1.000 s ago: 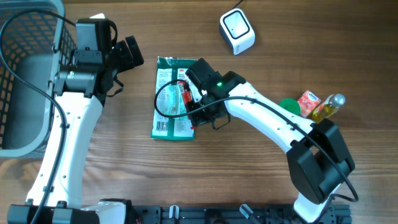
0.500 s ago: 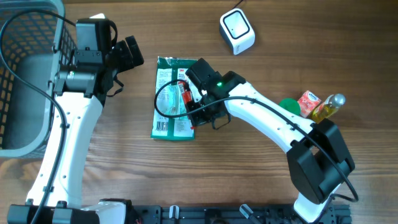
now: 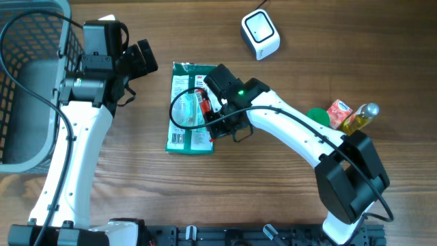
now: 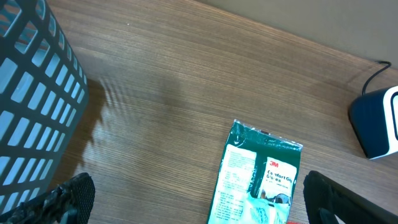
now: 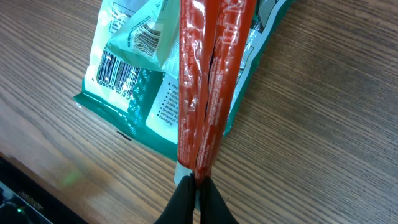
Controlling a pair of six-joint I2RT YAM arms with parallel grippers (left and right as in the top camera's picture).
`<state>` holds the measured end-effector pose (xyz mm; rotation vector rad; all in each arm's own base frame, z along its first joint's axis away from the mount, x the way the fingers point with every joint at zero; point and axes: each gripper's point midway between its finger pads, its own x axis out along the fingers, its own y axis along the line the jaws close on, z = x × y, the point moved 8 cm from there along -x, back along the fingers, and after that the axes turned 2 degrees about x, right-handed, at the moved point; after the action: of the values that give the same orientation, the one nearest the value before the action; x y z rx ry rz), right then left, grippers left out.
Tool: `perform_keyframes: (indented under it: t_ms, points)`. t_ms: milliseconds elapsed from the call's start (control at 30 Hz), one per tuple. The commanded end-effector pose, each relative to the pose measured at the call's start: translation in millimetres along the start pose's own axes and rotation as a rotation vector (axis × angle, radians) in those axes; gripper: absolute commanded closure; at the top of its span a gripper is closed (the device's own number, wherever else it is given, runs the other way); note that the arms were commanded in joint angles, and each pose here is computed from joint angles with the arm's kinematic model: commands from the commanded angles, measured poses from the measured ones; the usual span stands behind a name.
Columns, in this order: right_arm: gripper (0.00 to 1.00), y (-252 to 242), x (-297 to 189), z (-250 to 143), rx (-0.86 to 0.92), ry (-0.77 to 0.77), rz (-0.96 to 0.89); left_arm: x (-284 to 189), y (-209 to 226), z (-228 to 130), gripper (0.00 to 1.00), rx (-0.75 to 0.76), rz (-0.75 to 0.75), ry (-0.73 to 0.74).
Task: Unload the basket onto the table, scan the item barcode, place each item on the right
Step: 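Lift the red sausage stick and move the left gripper toward it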
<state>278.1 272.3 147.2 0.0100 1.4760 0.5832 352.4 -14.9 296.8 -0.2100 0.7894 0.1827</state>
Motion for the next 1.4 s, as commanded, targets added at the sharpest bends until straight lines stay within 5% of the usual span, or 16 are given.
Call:
perform_keyframes:
  t_ms: [0,433,667,1367]
  points:
    - [0.96,3.3,-5.3,-2.0,-0.024,-0.004,0.02,-3.4,1.1,5.0,0.0,0.011,0.006,-0.02]
    - [0.96,3.2,-5.3,-2.3,-0.023,-0.002,0.02,-3.4,0.8,4.9,0.0,0.007,0.003,-0.019]
    - [0.96,3.6,-5.3,-2.4,-0.025,-0.001,0.024,-6.4,-19.4,-11.1,0.0,0.011,-0.234,0.113]
    - [0.96,5.1,-19.4,-0.2,-0.112,0.053,0.333,-11.7,-21.8,-46.4,0.01,0.003,-0.32,0.342]
